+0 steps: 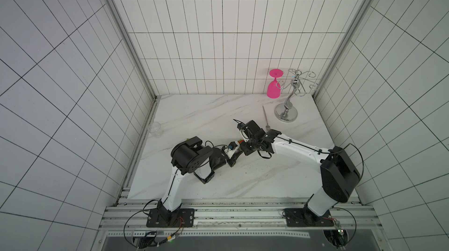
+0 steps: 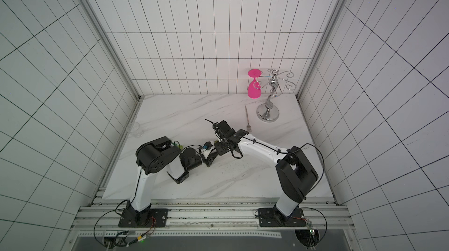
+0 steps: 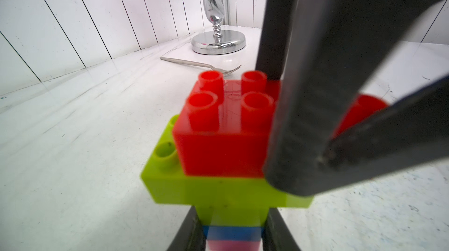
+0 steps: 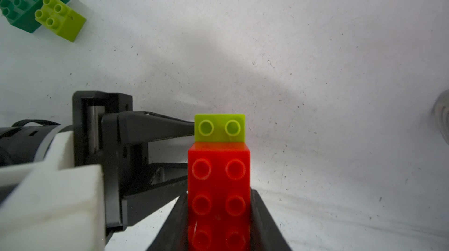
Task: Assemble a spoon with lego
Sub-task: Assemble the lego brick with the lego brick, then move the lego brick at the center of the board, then pick up the lego brick from the center of the board.
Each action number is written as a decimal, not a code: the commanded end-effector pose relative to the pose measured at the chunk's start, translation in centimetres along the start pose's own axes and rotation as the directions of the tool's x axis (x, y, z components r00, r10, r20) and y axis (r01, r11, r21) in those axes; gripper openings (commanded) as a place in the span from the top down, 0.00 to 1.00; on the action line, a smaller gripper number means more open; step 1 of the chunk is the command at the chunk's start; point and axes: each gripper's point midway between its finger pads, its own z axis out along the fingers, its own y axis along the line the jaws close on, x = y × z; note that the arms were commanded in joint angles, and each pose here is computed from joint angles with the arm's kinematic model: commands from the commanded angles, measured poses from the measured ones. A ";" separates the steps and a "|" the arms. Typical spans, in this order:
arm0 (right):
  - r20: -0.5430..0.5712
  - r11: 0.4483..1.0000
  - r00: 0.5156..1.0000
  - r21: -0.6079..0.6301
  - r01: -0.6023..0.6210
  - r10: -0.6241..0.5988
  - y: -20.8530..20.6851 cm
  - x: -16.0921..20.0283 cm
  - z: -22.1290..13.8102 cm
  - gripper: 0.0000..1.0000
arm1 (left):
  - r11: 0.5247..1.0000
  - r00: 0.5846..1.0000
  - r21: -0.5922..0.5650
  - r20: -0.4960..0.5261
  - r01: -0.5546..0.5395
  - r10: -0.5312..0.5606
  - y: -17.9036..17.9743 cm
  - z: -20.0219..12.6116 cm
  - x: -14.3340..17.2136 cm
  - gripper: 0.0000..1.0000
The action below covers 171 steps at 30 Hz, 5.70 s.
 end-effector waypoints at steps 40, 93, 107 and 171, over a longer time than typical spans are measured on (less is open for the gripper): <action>0.280 0.980 0.950 0.095 -0.174 0.141 -5.4 -1.6 -12.5 0.32 | 0.993 0.998 -0.111 0.049 0.034 -0.029 2.1 -2.6 -2.9 1.00; 0.161 0.937 0.982 -0.316 0.147 -0.100 17.5 -10.7 14.7 0.55 | 0.709 0.907 -0.577 0.349 0.406 -0.235 7.3 -25.9 -9.2 1.00; 0.147 0.959 0.989 -0.281 0.034 0.008 8.6 -6.9 8.1 0.61 | 0.751 0.921 -0.547 0.323 0.371 -0.220 6.7 -25.1 -9.5 1.00; -0.112 0.706 0.711 0.295 -0.644 0.694 -1.4 2.2 5.2 0.45 | 0.920 0.982 -0.343 0.069 0.188 -0.175 2.1 -17.3 -9.2 1.00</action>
